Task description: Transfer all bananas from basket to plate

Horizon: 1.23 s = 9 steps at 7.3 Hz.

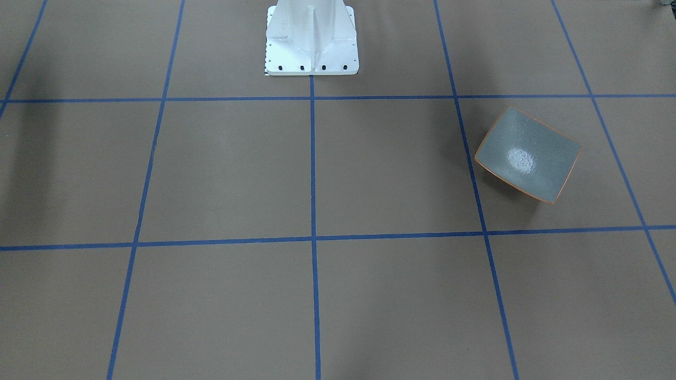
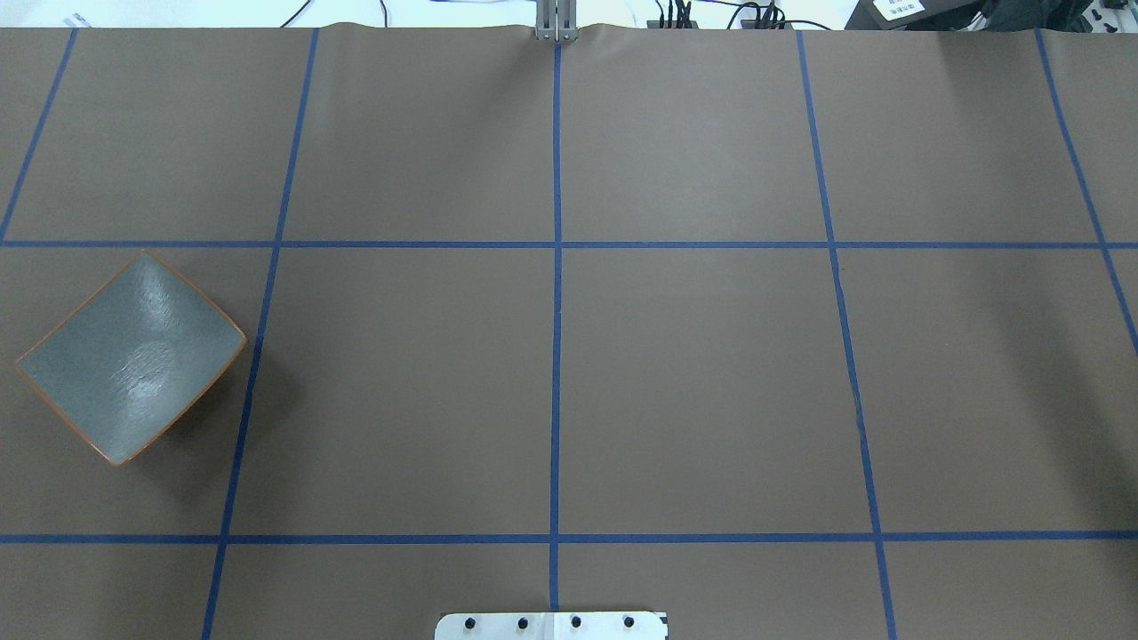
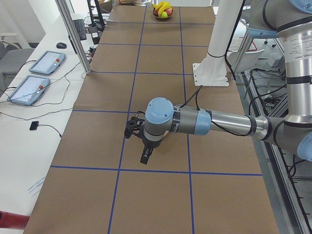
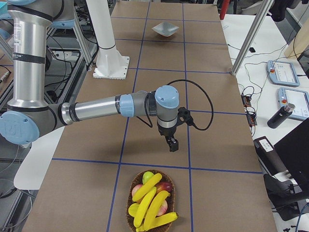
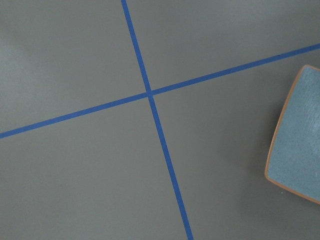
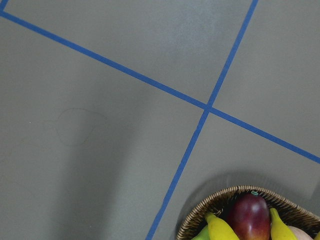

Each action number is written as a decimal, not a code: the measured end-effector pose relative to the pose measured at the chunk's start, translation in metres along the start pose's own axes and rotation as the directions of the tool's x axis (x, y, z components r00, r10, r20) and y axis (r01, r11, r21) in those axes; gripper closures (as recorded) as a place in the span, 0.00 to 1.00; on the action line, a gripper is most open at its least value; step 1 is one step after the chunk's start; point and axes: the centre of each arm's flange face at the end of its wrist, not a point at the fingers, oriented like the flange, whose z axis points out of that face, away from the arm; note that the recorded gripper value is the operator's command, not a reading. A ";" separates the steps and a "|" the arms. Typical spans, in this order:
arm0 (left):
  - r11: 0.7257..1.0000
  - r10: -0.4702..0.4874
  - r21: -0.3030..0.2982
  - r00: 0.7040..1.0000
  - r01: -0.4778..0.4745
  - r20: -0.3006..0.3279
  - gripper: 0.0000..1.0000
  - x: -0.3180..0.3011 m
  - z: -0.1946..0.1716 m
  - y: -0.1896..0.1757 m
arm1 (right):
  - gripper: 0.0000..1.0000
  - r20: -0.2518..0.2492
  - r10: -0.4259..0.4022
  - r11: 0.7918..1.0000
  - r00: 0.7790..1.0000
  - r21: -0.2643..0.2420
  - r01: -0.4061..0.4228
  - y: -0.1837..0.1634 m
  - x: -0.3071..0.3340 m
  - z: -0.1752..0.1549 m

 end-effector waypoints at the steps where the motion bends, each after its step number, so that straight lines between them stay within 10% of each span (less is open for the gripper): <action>1: 1.000 0.000 0.000 1.000 0.000 -0.001 0.00 -0.001 0.001 0.001 | 0.00 0.009 -0.063 0.998 0.998 -0.025 0.063 0.007 0.010 0.014; 5: 1.000 0.001 0.000 1.000 -0.001 -0.003 0.00 -0.001 0.001 0.001 | 0.00 0.092 -0.156 0.987 0.983 -0.018 0.159 0.043 0.082 0.115; 9: 1.000 0.002 0.001 1.000 -0.002 -0.003 0.00 -0.001 0.001 0.003 | 0.11 0.139 -0.118 0.993 0.983 -0.004 0.119 0.078 0.089 0.147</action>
